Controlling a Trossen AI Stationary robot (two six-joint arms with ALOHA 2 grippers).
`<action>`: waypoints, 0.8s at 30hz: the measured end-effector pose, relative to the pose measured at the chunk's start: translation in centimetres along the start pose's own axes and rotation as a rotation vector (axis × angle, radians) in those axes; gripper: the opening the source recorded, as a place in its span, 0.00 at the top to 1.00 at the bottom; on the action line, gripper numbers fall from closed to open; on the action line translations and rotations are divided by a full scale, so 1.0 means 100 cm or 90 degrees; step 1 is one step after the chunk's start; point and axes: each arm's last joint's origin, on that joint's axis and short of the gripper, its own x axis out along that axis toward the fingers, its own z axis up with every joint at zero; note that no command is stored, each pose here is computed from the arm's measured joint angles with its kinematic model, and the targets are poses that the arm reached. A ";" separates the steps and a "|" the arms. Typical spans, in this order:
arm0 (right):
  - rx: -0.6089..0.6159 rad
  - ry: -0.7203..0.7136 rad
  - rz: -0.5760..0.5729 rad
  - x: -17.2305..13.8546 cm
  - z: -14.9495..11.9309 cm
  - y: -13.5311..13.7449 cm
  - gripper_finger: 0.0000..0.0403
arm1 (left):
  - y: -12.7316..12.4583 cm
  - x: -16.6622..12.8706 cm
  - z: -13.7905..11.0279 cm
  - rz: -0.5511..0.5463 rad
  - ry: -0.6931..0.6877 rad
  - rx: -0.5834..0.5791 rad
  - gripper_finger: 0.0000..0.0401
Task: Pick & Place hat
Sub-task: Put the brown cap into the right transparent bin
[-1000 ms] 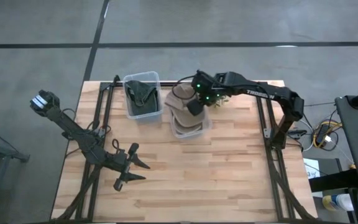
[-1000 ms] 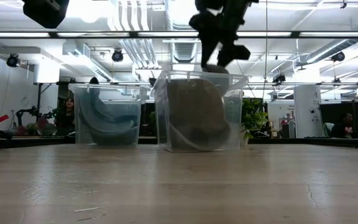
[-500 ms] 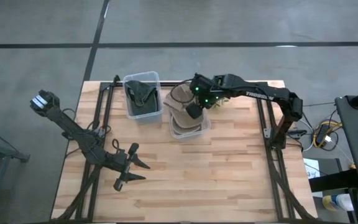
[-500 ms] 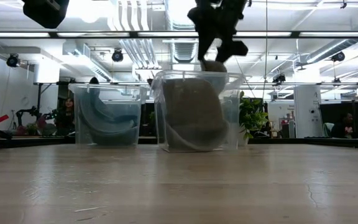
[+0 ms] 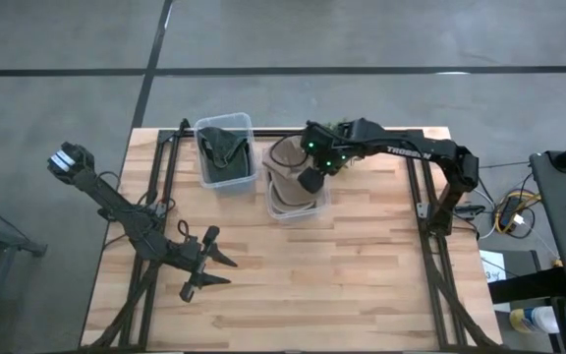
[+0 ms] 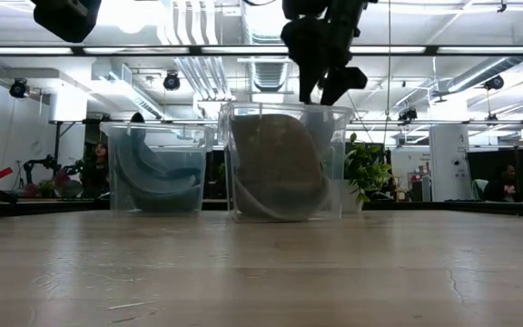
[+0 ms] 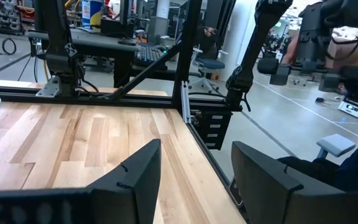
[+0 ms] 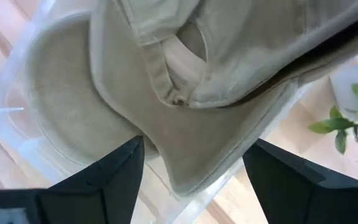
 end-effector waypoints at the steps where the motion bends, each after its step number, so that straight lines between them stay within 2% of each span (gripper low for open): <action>1: -0.005 -0.004 0.002 -0.002 0.000 0.000 0.36 | 0.000 0.000 0.000 0.000 0.000 0.000 0.53; 4: -0.015 -0.009 0.005 -0.006 -0.001 0.000 0.41 | 0.000 0.000 0.000 0.000 0.000 0.000 0.53; 6: -0.032 -0.016 0.009 -0.011 -0.003 0.000 0.49 | 0.000 0.000 0.000 0.000 0.000 0.000 0.53; 13: -0.091 -0.071 0.001 -0.033 -0.008 0.001 0.93 | 0.000 0.000 0.000 0.001 0.002 0.001 0.53; 21: -0.138 -0.159 0.004 -0.063 -0.015 0.002 0.98 | 0.000 0.000 -0.001 0.001 0.004 0.002 0.53; 24: -0.126 -0.182 0.061 -0.072 -0.018 0.005 0.98 | 0.000 0.000 -0.001 0.001 0.004 0.002 0.53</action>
